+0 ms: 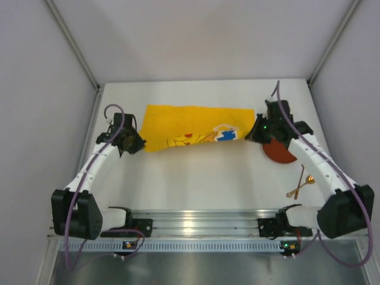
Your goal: Set the dinner table for one person
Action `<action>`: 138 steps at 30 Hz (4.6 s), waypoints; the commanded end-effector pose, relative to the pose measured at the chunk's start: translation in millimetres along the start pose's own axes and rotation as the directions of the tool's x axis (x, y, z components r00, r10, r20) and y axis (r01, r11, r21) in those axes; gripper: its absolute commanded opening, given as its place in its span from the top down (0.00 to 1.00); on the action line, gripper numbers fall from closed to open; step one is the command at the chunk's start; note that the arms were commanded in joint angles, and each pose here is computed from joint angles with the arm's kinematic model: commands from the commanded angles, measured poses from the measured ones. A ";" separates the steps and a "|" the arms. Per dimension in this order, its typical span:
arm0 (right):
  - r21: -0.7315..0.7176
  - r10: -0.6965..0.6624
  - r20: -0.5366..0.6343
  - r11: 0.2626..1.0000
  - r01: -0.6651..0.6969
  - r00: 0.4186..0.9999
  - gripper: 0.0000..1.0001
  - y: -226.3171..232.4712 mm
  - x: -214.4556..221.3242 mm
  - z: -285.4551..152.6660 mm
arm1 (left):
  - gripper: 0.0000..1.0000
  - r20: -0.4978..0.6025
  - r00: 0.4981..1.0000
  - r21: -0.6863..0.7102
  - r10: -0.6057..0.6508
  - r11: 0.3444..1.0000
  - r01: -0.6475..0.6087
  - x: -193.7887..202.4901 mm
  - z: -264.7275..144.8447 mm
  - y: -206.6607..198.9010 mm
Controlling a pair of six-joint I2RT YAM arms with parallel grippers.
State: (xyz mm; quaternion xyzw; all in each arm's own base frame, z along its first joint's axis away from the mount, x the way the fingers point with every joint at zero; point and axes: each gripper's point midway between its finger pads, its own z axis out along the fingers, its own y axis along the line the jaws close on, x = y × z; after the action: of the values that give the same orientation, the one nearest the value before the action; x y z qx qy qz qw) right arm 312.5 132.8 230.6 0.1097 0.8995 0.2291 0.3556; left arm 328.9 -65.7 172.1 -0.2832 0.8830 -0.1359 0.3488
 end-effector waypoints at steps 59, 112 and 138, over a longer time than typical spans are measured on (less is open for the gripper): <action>0.589 0.225 0.074 0.776 -0.225 0.972 0.23 -208.3 -136.2 80.4 | 0.04 -0.368 0.922 0.102 0.117 0.991 -0.085 62.4 11.7 -2.6; 0.449 -0.097 -0.108 0.883 0.136 0.989 0.38 -25.8 -72.8 135.8 | 0.02 -0.399 0.895 0.211 0.201 0.970 -0.124 58.2 28.9 -32.4; 0.473 0.140 -0.058 0.876 -0.096 0.988 0.15 -120.5 39.9 -49.9 | 0.05 -0.261 0.722 0.569 0.641 0.706 -0.421 206.9 24.8 -294.3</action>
State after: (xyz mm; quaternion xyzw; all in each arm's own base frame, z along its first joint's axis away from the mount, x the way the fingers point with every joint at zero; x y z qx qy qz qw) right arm 245.7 4.9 229.9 0.2444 0.9147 -0.0158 0.3215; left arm 322.2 -448.8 125.7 0.1562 0.9241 -0.3070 0.1655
